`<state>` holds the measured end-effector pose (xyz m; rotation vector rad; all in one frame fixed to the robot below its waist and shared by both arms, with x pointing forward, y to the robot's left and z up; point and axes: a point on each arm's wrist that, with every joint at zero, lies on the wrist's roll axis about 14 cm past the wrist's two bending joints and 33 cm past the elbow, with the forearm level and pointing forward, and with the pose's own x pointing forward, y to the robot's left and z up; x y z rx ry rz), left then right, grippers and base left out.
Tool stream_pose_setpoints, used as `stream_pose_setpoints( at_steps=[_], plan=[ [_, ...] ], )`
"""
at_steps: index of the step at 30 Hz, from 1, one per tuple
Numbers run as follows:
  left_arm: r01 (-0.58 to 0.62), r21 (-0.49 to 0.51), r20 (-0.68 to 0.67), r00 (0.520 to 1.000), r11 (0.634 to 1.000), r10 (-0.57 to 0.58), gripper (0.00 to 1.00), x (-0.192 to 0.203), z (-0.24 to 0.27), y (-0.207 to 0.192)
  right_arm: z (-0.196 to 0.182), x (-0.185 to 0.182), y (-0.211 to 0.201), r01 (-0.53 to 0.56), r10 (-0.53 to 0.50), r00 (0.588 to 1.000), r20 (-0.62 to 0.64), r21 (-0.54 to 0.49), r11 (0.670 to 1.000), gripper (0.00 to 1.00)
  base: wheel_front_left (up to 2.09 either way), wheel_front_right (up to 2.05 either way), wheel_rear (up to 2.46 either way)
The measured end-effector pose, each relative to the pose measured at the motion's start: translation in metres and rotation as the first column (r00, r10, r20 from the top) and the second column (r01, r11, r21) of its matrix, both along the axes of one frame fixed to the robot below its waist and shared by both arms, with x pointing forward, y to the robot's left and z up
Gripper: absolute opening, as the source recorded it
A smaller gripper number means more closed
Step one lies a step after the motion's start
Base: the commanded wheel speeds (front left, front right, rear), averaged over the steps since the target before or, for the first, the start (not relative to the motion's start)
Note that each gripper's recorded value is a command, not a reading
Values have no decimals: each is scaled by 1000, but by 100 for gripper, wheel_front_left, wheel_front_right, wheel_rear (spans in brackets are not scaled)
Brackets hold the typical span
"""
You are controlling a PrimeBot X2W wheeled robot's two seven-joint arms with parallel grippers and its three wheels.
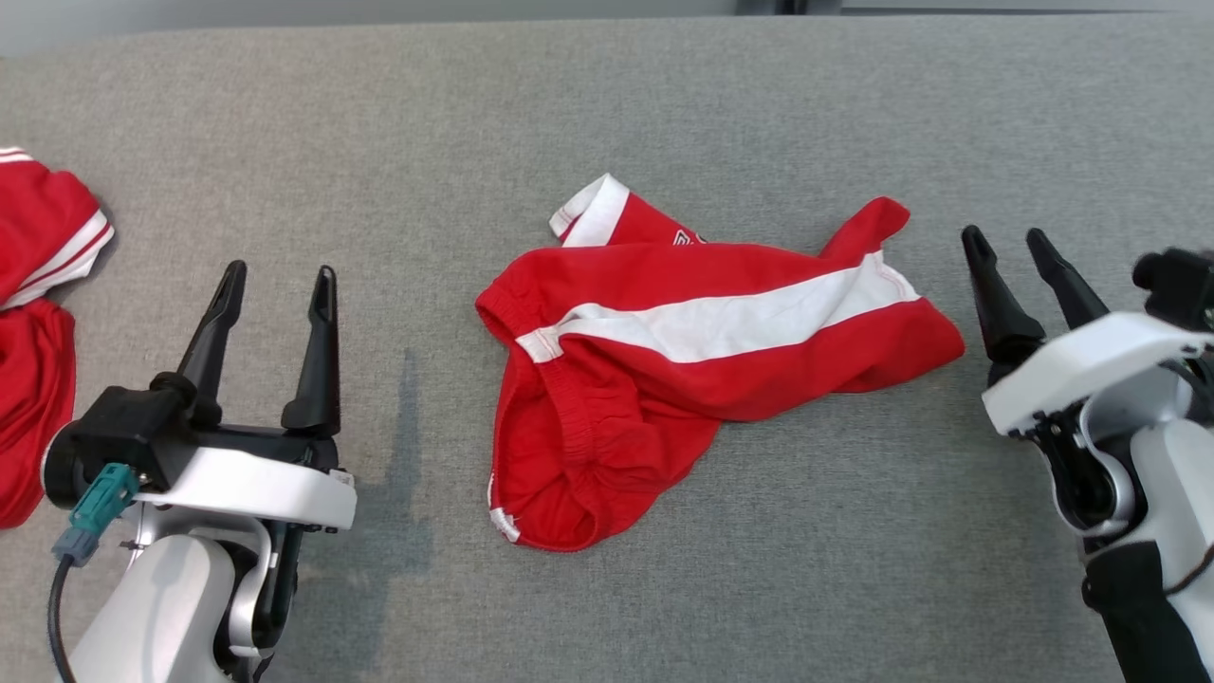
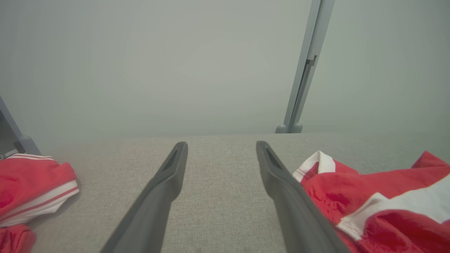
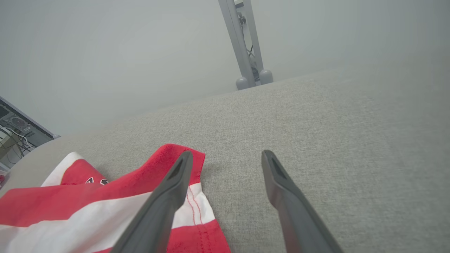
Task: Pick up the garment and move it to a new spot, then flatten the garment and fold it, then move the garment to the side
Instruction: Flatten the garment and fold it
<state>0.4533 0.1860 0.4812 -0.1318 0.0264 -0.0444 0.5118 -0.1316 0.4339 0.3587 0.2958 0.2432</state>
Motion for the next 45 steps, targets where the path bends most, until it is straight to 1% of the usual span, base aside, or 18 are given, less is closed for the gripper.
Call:
stream_pose_setpoints(
  at_steps=[4, 7, 11, 14, 21, 28, 32, 45],
  plan=[
    [-11, -4, 11, 1000, 1000, 11, 100, -3, 5, 2, 18, -13, -27, 99, -95, 989, 116, -29, 995, 100, 0, 0, 0],
    [-14, -6, 17, 1000, 1000, 14, 100, -6, 9, 2, 37, -23, -40, 151, -135, 969, 208, -61, 987, 100, 0, 0, 0],
    [-17, 2, 30, 999, 1000, 17, 100, -12, 15, 3, 61, -38, -45, 183, -143, 943, 299, -108, 977, 100, 0, 0, 0],
    [-16, 4, 38, 999, 1000, 16, 100, -20, 20, 2, 74, -52, -41, 185, -134, 934, 331, -131, 974, 100, 0, 0, 0],
    [-20, 4, 44, 999, 1000, 20, 100, -36, 27, 0, 88, -79, -27, 156, -93, 934, 345, -159, 975, 100, 0, 0, 0],
    [-20, 4, 32, 999, 1000, 19, 100, -50, 28, -1, 91, -101, -19, 132, -71, 943, 324, -172, 976, 100, 0, 0, 0],
    [-17, 6, 26, 1000, 1000, 17, 100, -53, 28, -3, 90, -105, -19, 134, -75, 947, 313, -171, 976, 100, 0, 0, 0],
    [-3, 14, 12, 1000, 1000, 2, 100, -52, 26, -7, 87, -103, -18, 133, -78, 950, 302, -167, 977, 100, 0, 0, 0]
  ],
)
